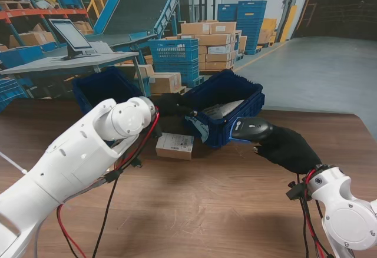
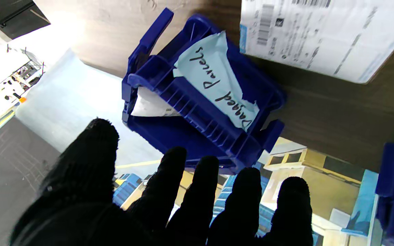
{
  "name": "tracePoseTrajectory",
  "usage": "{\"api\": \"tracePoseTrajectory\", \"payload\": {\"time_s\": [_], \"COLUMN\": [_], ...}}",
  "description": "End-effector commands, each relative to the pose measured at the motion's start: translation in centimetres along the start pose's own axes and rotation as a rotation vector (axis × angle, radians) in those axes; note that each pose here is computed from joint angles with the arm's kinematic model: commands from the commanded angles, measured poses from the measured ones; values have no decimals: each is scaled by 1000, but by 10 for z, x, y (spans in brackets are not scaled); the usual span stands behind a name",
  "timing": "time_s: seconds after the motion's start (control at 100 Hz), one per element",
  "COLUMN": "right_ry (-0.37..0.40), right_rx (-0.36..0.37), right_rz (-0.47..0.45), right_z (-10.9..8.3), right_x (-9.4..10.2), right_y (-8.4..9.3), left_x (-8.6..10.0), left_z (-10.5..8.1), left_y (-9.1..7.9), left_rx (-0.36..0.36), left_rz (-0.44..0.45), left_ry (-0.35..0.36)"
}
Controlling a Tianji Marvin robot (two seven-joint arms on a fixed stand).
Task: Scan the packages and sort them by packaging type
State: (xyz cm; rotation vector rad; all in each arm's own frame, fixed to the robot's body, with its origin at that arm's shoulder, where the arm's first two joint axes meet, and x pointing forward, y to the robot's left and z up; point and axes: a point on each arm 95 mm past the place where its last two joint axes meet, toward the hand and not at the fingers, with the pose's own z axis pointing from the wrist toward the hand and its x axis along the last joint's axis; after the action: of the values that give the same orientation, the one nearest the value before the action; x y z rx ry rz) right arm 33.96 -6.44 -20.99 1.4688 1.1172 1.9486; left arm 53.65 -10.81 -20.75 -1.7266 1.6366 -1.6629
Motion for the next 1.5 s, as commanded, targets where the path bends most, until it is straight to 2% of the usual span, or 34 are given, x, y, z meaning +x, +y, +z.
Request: {"api": "tracePoseTrajectory", "payload": {"time_s": [0.0, 0.27, 0.45, 0.58, 0.93, 1.18, 1.4, 1.49], "right_ry": [8, 9, 8, 10, 10, 7, 6, 8], "right_rx": [7, 11, 16, 18, 22, 31, 31, 29], "right_rz": [3, 2, 3, 3, -1, 3, 5, 6], "right_z": [1, 2, 3, 4, 3, 3, 4, 4], "right_x": [3, 3, 3, 3, 5, 3, 2, 3], "right_y": [-1, -1, -1, -2, -1, -3, -3, -3], "left_x": [-11, -38, -51, -58, -73, -79, -80, -81], "left_z": [0, 2, 2, 4, 14, 19, 14, 10], "left_y": [9, 25, 31, 35, 49, 57, 64, 67], "left_rx": [-46, -134, -166, -185, -239, -248, -374, -392], "left_rz": [-7, 2, -18, 5, 38, 62, 104, 121], "left_ry": [-12, -50, -68, -77, -85, -89, -71, -61]}}
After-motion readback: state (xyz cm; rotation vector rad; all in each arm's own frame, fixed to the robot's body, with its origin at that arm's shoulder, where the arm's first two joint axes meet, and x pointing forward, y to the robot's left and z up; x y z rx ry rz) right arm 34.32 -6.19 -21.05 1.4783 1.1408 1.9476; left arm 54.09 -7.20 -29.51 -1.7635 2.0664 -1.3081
